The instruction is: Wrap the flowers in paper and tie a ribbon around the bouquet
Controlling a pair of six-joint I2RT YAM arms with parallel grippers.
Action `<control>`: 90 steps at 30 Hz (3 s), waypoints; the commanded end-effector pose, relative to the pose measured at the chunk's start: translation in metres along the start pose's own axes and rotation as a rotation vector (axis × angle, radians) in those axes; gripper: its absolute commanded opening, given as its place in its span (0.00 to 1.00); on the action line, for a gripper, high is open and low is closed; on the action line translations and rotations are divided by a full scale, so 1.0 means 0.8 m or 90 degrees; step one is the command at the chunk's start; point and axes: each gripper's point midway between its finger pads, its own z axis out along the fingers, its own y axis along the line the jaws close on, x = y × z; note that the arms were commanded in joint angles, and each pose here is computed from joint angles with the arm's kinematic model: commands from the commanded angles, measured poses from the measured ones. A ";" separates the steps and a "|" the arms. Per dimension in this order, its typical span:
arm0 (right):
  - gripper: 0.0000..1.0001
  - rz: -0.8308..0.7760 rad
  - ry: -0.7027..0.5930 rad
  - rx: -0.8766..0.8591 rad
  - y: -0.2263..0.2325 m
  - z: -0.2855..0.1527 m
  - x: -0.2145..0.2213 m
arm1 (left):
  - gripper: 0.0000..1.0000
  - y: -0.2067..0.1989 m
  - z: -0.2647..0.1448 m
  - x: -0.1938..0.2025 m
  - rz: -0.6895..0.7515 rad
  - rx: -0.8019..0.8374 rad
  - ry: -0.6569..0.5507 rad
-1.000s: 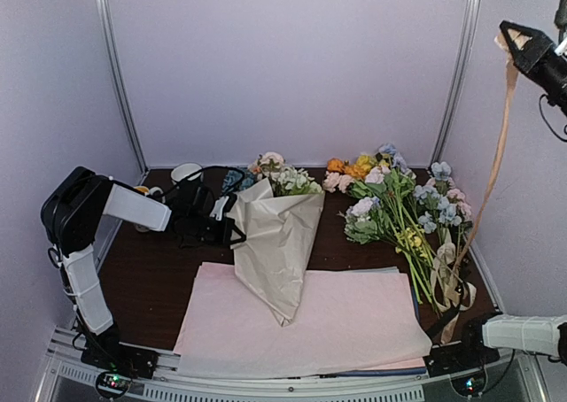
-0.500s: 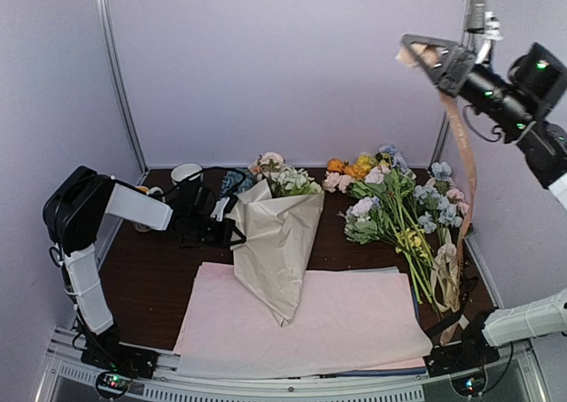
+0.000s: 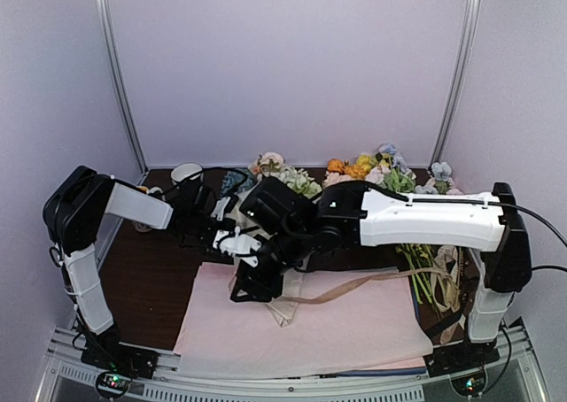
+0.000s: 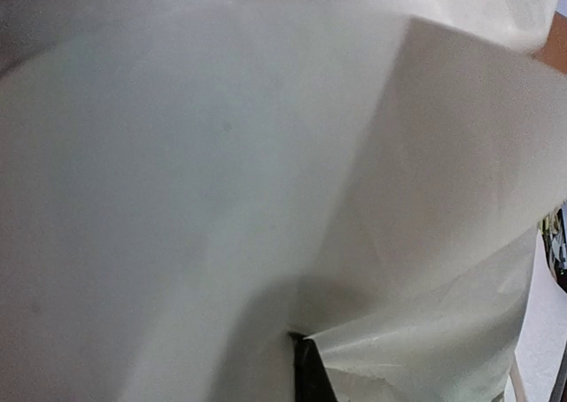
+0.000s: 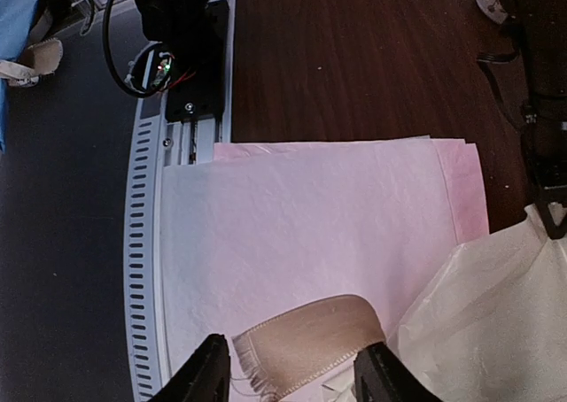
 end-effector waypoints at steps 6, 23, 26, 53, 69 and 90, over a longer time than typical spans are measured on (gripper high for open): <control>0.52 0.259 -0.051 0.197 -0.178 -0.063 0.049 | 0.00 -0.002 0.003 -0.006 0.013 0.006 -0.003; 0.64 0.552 -0.099 0.251 -0.283 -0.043 0.155 | 0.00 0.001 0.004 0.000 0.006 0.007 -0.003; 0.61 0.558 -0.096 0.261 -0.283 -0.045 0.163 | 0.00 0.000 0.004 -0.002 0.007 0.006 -0.005; 1.00 -0.047 0.002 0.133 -0.041 -0.007 0.019 | 0.00 0.000 0.005 -0.007 0.027 -0.001 0.006; 0.90 0.402 -0.102 0.304 -0.255 -0.046 0.086 | 0.00 -0.001 0.004 -0.006 0.026 0.003 0.004; 0.83 0.545 -0.117 0.301 -0.275 -0.029 0.170 | 0.00 -0.045 -0.026 -0.033 -0.005 0.079 -0.056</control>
